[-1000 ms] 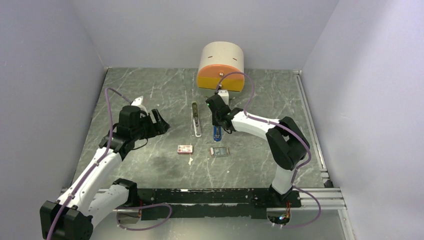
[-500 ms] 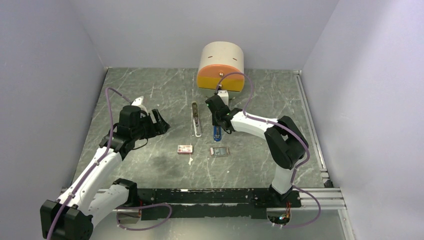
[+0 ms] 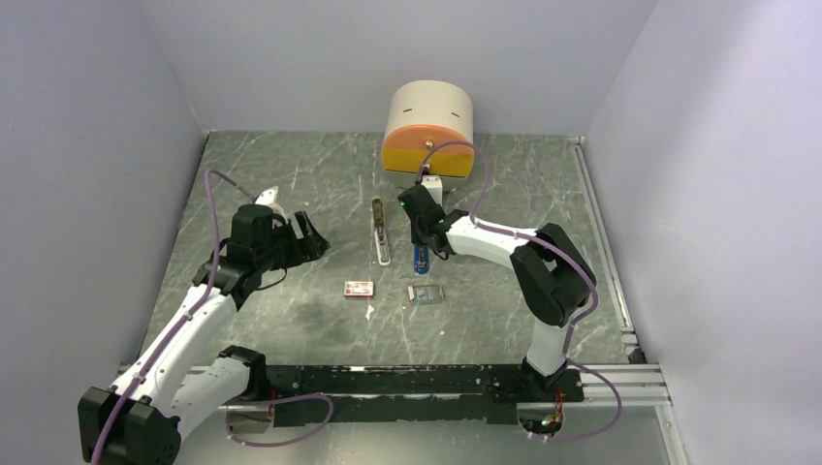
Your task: Load the staples into the stapler
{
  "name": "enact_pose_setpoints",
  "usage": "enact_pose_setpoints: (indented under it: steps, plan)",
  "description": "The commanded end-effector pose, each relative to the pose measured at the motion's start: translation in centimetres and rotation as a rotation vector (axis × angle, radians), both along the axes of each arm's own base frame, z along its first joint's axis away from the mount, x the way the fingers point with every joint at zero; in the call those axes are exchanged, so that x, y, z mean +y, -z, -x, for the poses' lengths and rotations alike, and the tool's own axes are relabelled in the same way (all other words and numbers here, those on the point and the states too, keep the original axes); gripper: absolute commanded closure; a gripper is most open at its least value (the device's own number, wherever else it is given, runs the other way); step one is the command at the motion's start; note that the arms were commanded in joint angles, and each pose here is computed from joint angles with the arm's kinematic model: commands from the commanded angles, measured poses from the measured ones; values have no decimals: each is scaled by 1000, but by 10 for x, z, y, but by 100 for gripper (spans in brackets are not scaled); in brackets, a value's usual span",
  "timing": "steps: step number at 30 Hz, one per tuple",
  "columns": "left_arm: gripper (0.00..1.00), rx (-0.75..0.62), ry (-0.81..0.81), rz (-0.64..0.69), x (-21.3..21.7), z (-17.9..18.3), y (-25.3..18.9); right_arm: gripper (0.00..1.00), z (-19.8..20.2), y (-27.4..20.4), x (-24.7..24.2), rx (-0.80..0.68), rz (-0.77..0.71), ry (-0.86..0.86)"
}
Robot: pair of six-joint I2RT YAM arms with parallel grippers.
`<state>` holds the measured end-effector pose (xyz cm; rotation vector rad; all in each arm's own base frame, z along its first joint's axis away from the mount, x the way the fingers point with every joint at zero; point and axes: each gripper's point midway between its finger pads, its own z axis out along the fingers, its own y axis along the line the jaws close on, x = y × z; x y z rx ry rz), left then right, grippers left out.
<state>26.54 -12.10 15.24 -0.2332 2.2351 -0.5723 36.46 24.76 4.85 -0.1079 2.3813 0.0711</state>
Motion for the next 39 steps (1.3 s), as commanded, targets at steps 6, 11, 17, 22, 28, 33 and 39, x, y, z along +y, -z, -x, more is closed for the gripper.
enact_pose_setpoints:
  steps: [6,11,17,22,28,33,39]
  plan:
    - [20,-10,22,2,-3,0,-2,70,-5,-4,1,-16,-3,0]
    - [20,-10,23,2,-4,-1,-2,66,-10,-19,3,-40,-18,-3]
    - [20,-13,22,1,-3,-1,-4,67,-12,-35,3,-58,-33,-14]
    - [20,-33,23,4,-3,-2,-10,68,0,-53,-14,-55,-24,-26]
    - [19,-91,36,29,-6,-3,-25,68,44,-50,-41,52,13,-100]
    - [19,-153,54,57,-10,-4,-39,54,91,-29,-35,182,-34,-237]
    - [19,-192,32,49,-5,-5,-47,50,121,-22,-14,194,-75,-287]
